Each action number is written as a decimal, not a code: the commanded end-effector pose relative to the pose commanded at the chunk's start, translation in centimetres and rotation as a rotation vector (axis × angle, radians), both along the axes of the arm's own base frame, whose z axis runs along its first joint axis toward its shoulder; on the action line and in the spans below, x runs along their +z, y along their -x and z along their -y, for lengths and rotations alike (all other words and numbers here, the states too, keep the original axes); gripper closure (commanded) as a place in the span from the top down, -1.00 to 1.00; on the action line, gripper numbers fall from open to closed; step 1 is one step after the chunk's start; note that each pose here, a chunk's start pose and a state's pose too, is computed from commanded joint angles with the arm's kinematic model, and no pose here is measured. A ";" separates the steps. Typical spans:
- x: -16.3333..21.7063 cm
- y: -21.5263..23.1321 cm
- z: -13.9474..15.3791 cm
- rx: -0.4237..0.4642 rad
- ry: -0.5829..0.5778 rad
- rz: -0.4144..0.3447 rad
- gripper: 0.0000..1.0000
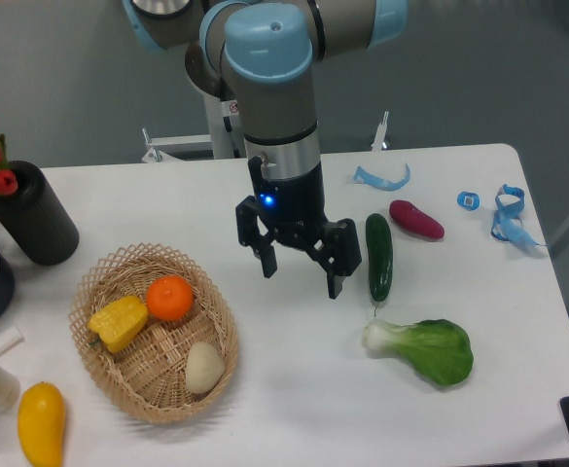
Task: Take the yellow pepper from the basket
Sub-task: 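Move the open gripper from above the table toward the wicker basket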
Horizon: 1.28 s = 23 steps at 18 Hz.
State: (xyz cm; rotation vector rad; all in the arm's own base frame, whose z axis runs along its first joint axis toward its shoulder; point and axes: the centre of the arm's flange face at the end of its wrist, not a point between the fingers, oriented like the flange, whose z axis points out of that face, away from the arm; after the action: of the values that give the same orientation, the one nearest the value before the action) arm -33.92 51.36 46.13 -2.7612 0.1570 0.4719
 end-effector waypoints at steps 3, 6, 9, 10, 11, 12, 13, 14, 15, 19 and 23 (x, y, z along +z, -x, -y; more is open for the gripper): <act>-0.3 0.2 -0.1 0.003 0.010 -0.003 1.00; -0.5 0.1 -0.1 -0.004 0.014 -0.003 1.00; -1.4 -0.1 0.0 0.000 0.022 0.013 1.00; -2.0 -0.3 0.1 0.002 0.027 0.019 1.00; -2.3 -0.3 0.1 0.003 0.018 0.011 1.00; -2.6 -0.4 0.2 0.004 0.008 0.003 1.00; -3.0 -0.4 0.3 0.011 0.005 0.000 1.00; -3.0 -0.4 0.3 0.026 0.000 0.006 1.00; -3.2 -0.5 0.2 0.048 -0.009 0.017 1.00; -4.1 -1.0 -0.2 0.102 -0.022 0.058 1.00; -5.5 -2.0 -0.6 0.086 -0.005 0.078 1.00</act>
State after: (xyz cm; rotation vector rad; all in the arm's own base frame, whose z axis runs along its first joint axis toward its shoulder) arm -31.93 51.99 40.61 -2.7854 0.0183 0.3847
